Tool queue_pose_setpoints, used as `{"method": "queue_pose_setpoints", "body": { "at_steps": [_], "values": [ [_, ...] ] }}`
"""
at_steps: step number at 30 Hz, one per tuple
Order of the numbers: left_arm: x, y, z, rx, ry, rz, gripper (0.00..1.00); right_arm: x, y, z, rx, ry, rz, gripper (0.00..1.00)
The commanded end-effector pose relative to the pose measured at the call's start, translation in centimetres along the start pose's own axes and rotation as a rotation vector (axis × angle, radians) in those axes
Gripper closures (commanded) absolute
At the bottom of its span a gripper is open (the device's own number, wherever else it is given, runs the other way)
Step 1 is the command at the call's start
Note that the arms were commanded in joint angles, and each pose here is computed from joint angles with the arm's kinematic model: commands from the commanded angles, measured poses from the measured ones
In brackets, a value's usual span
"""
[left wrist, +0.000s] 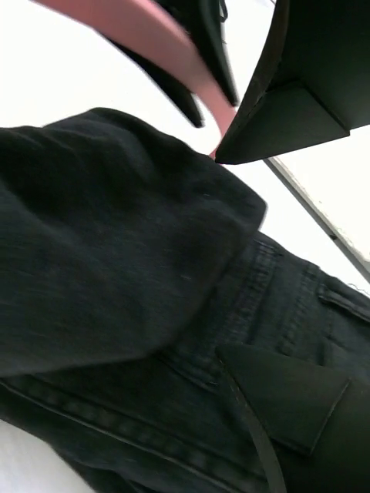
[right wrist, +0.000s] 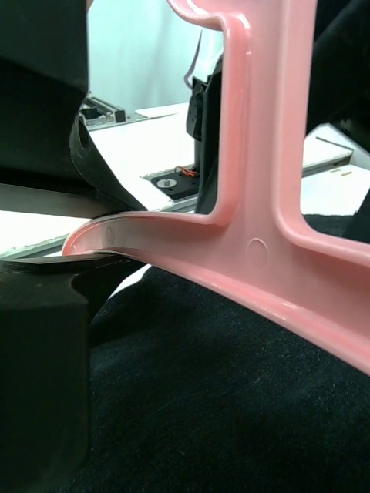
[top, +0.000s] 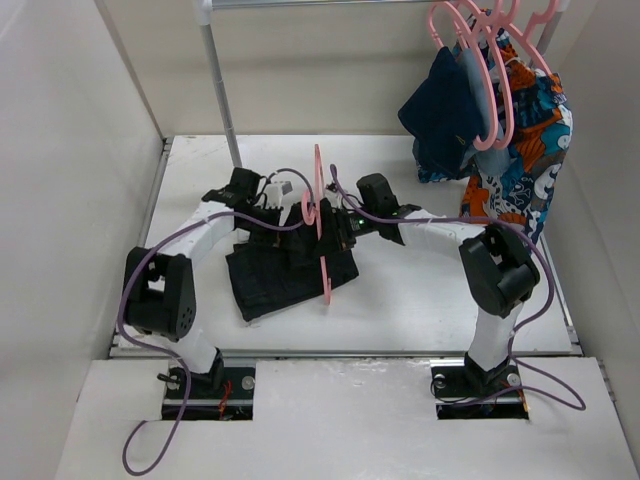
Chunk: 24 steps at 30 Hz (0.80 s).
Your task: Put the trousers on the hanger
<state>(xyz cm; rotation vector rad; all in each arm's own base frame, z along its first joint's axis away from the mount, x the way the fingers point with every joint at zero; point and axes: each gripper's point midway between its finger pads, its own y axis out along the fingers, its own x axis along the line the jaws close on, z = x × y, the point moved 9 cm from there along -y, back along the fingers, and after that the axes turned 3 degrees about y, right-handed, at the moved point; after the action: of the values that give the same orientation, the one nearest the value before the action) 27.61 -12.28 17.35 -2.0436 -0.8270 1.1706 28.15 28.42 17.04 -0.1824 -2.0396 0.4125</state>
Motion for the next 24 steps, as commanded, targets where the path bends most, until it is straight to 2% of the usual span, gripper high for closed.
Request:
{"method": "queue_pose_setpoints", "body": {
  "at_steps": [1, 3, 5, 6, 9, 10, 11, 15, 18, 19, 20, 21, 24],
  "values": [
    [-1.0, 0.5, -2.8, -0.070, 0.049, 0.047, 0.00, 0.3, -0.4, -1.6, -0.058, -0.138, -0.036, 1.00],
    [-0.1, 1.8, -2.5, -0.031, 0.023, 0.031, 0.07, 0.2, -0.4, -1.3, -0.053, -0.131, -0.034, 1.00],
    [-0.3, 2.4, -2.7, -0.022, 0.030, 0.054, 0.21, 0.1, -0.4, -1.3, -0.058, -0.130, -0.026, 1.00],
    [-0.2, 2.6, -2.6, -0.014, 0.025, 0.053, 0.41, 0.1, -0.4, -1.3, -0.058, -0.130, -0.026, 1.00],
    [0.2, 3.5, -2.4, 0.002, 0.016, 0.080, 0.67, -0.1, -0.3, -1.1, -0.053, -0.123, -0.023, 1.00],
    [0.1, 3.5, -2.3, 0.002, 0.026, 0.091, 0.92, -0.1, -0.3, -1.1, -0.053, -0.123, -0.023, 1.00],
    [0.1, 3.5, -2.5, -0.007, 0.032, 0.091, 1.00, -0.3, -0.6, -1.2, -0.061, -0.120, -0.019, 1.00],
    [-0.3, 1.9, -2.5, -0.026, 0.036, 0.169, 1.00, -0.1, -2.7, -1.4, -0.100, -0.120, -0.010, 1.00],
    [-0.6, -2.6, -3.1, -0.074, 0.043, 0.206, 1.00, -1.3, -5.9, -0.8, -0.166, -0.060, 0.043, 1.00],
    [-1.0, -4.2, -4.0, -0.108, 0.121, 0.205, 1.00, -1.8, -6.7, -0.6, -0.182, -0.044, 0.057, 1.00],
    [-1.5, -5.5, -3.2, -0.067, 0.112, 0.215, 1.00, -3.1, -7.7, 0.0, -0.209, 0.010, 0.102, 1.00],
    [-2.6, -7.3, -3.6, -0.098, 0.205, 0.226, 1.00, -3.7, -8.0, 0.3, -0.215, 0.045, 0.125, 1.00],
    [-4.0, -9.7, -1.7, -0.046, 0.231, 0.276, 1.00, -4.3, -7.3, 0.6, -0.194, 0.071, 0.139, 1.00]
  ]
}}
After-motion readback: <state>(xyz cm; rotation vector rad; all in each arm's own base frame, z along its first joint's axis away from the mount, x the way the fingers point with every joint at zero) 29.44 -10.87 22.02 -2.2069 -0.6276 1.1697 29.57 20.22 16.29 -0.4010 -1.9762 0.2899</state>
